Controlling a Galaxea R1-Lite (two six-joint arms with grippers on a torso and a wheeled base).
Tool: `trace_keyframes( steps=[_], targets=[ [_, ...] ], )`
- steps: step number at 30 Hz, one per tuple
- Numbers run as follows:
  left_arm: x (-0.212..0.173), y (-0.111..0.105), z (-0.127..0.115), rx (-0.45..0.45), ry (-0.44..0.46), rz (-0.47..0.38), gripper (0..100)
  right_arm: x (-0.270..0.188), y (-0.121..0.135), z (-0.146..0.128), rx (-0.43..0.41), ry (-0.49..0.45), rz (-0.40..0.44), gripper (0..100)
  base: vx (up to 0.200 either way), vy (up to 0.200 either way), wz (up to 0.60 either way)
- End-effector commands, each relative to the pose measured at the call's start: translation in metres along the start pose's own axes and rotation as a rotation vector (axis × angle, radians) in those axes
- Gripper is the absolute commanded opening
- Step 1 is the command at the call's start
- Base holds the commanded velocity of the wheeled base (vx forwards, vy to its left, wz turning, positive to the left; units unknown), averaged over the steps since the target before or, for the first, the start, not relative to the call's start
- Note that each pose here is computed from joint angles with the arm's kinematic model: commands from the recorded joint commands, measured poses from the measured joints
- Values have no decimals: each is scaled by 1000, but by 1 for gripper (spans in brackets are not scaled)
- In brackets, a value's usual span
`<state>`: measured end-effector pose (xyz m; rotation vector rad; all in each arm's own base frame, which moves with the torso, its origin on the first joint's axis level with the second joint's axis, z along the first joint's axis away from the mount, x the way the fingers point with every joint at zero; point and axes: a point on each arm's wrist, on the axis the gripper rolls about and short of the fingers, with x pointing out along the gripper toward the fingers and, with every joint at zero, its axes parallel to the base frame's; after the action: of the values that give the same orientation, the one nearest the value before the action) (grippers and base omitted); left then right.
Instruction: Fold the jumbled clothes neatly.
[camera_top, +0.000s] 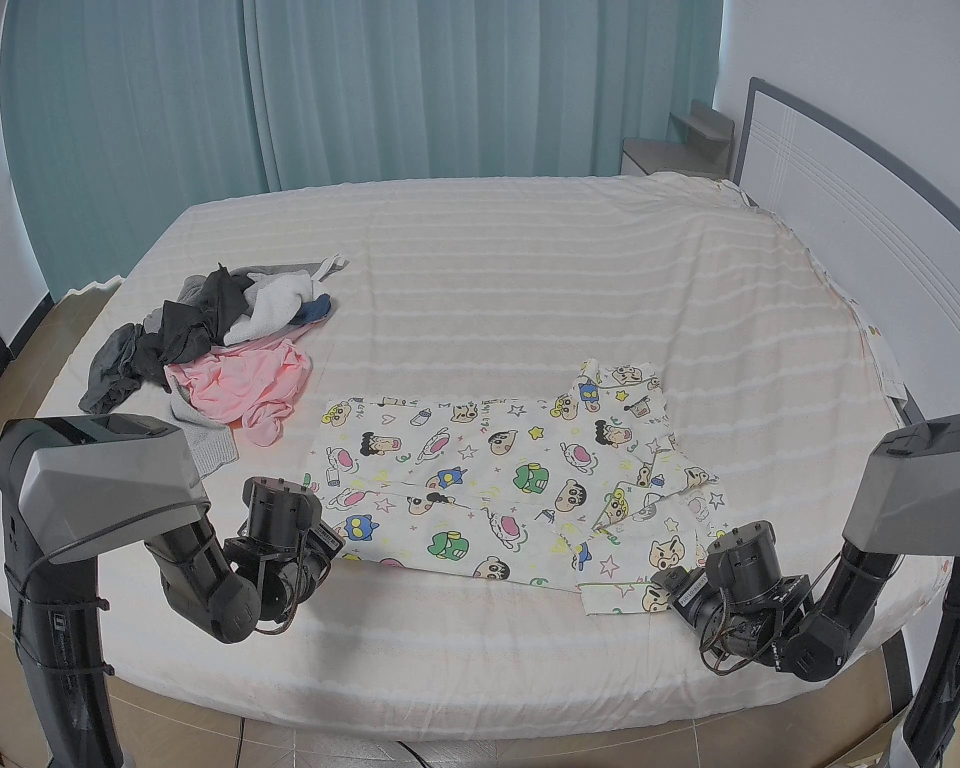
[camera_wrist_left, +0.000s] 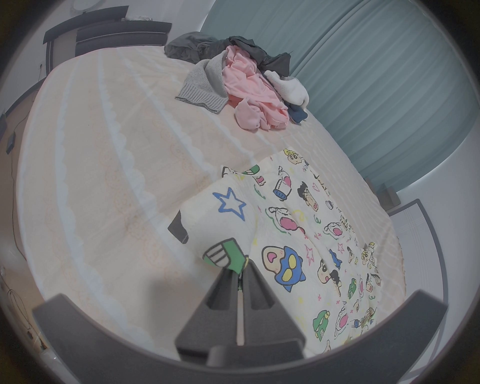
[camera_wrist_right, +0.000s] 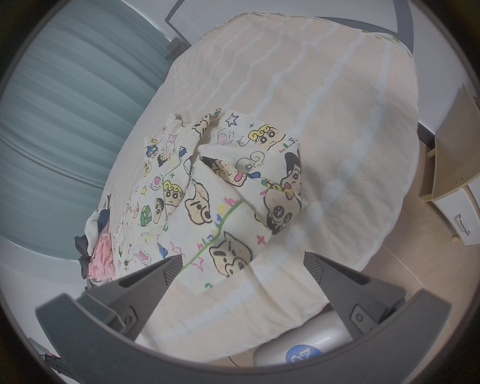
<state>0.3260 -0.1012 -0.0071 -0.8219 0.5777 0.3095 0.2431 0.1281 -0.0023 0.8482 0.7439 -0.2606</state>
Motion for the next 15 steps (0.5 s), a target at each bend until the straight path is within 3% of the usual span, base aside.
trace_keyframes(
  steps=[1, 15],
  targets=[
    [-8, -5, 6, -9, -12, -21, 0, 17, -3, -3, 0, -10, -37, 100, 0, 0, 0],
    [-21, 1, 7, -6, 1, -12, 0, 37, 0, 9, 34, -97, -58, 100, 0, 0, 0]
  ],
)
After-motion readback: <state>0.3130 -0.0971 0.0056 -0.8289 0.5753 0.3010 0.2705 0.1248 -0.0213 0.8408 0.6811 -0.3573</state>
